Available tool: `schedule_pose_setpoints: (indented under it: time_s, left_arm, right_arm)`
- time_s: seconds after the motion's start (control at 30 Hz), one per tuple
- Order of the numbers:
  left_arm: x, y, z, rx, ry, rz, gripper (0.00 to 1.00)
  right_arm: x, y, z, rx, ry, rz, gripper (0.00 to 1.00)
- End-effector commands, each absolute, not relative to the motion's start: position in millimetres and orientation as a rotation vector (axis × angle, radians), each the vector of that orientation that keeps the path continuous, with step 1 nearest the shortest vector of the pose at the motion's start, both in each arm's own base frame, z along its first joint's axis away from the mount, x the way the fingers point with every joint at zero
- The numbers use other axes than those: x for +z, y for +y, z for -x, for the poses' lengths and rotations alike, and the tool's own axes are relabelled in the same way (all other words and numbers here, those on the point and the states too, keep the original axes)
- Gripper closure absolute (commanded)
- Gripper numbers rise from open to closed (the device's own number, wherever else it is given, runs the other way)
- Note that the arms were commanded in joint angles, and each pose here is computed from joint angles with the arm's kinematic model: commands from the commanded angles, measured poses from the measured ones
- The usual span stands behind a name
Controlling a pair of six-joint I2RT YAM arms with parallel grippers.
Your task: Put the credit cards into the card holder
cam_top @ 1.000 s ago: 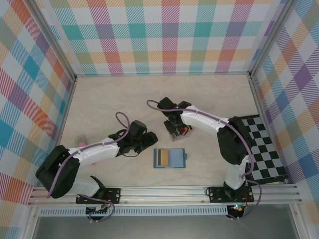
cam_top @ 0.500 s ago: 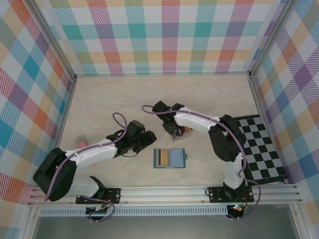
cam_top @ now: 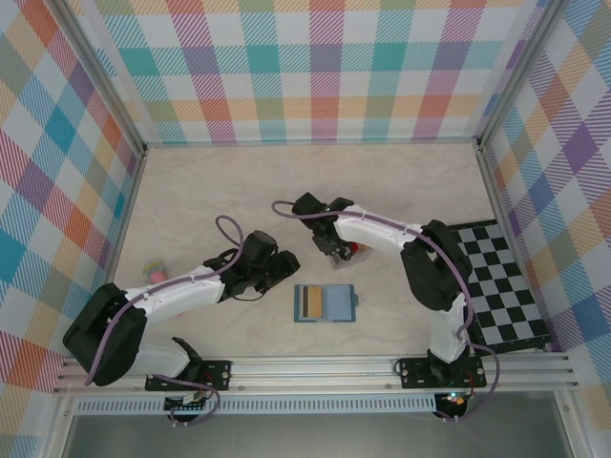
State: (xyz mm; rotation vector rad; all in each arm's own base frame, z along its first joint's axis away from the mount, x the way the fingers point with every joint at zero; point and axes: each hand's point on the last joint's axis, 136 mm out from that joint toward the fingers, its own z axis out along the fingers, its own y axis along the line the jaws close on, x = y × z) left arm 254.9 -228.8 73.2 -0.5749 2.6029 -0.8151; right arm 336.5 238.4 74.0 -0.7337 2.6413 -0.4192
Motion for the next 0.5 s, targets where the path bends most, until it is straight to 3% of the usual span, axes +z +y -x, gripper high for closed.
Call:
schedule_pose_setpoints:
  time_s: [0.0, 0.47]
  left_arm:
    - [73, -224, -253, -0.814, 2.600, 0.597, 0.32]
    - [73, -222, -250, -0.822, 2.603, 0.598, 0.31]
  right_arm:
    - [93, 234, -338, -0.424, 2.616, 0.710, 0.80]
    - [110, 242, -325, -0.263, 2.655, 0.654, 0.92]
